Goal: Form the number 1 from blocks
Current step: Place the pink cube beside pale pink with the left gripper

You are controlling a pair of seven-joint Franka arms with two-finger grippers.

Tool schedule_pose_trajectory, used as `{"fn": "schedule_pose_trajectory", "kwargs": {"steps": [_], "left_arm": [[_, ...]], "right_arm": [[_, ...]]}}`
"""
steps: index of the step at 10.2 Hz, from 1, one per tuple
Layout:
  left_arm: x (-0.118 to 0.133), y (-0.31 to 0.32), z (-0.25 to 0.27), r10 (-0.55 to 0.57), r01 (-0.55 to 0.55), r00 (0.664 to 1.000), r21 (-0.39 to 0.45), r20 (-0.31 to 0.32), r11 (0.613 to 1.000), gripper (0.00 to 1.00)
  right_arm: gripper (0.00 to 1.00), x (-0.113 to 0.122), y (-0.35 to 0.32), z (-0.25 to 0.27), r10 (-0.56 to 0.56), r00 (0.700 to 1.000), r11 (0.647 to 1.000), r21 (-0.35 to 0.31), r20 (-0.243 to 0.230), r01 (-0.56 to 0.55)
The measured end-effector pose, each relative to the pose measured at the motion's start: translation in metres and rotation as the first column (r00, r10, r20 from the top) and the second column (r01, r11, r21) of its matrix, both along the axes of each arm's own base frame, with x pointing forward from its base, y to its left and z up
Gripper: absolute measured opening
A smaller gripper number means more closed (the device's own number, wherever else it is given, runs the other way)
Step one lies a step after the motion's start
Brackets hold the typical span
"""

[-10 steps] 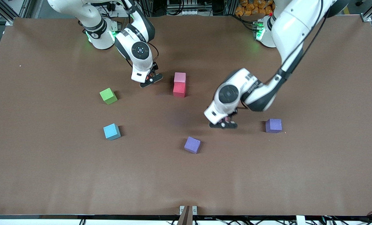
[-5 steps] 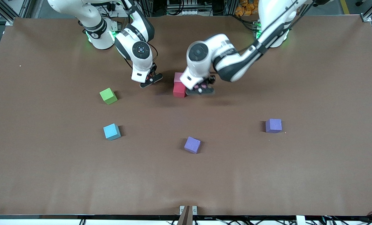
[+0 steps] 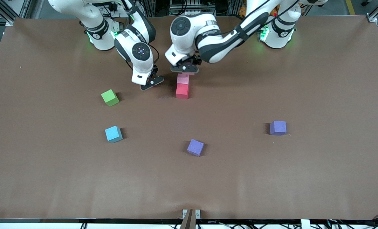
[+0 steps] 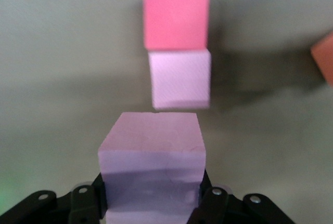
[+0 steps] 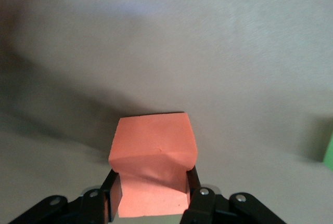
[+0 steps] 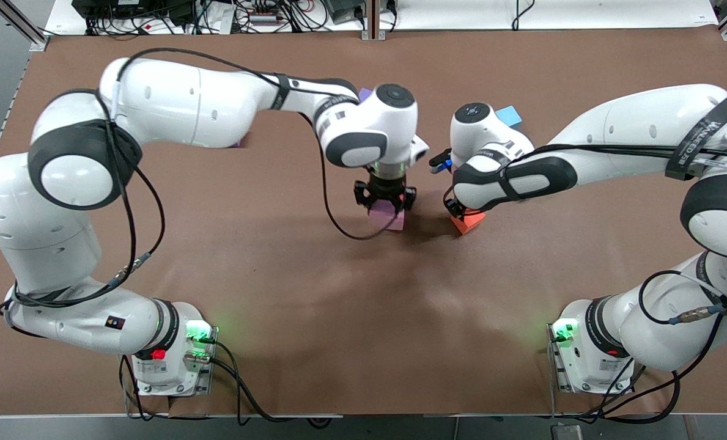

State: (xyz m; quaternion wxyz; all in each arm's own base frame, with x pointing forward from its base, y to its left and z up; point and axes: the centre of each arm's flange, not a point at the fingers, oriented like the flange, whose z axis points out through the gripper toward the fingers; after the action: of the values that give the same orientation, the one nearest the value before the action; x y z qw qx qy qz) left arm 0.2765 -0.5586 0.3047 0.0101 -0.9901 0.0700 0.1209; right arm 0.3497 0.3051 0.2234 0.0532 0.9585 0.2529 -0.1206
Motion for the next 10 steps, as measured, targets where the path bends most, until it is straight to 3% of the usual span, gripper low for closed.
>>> {"fn": "schedule_pose_trajectory", "kwargs": {"steps": [3,7,10], "left_arm": [[-0.028,-0.015,-0.022,-0.029,0.029,0.998,0.005,-0.063,1.000,0.64],[-0.001,-0.008,-0.055,0.027,-0.026,0.998,0.020,-0.057,0.999,0.64],[-0.007,-0.011,-0.076,0.020,-0.017,0.998,0.043,-0.066,0.999,0.64]], "right_arm": [[0.53,0.041,-0.018,0.035,-0.041,0.999,0.999,0.000,-0.012,0.041],[0.53,0.097,-0.024,0.092,-0.112,0.993,0.993,0.034,0.033,0.111],[0.53,0.114,-0.032,0.096,-0.143,0.989,0.989,0.046,0.045,0.141]]}}
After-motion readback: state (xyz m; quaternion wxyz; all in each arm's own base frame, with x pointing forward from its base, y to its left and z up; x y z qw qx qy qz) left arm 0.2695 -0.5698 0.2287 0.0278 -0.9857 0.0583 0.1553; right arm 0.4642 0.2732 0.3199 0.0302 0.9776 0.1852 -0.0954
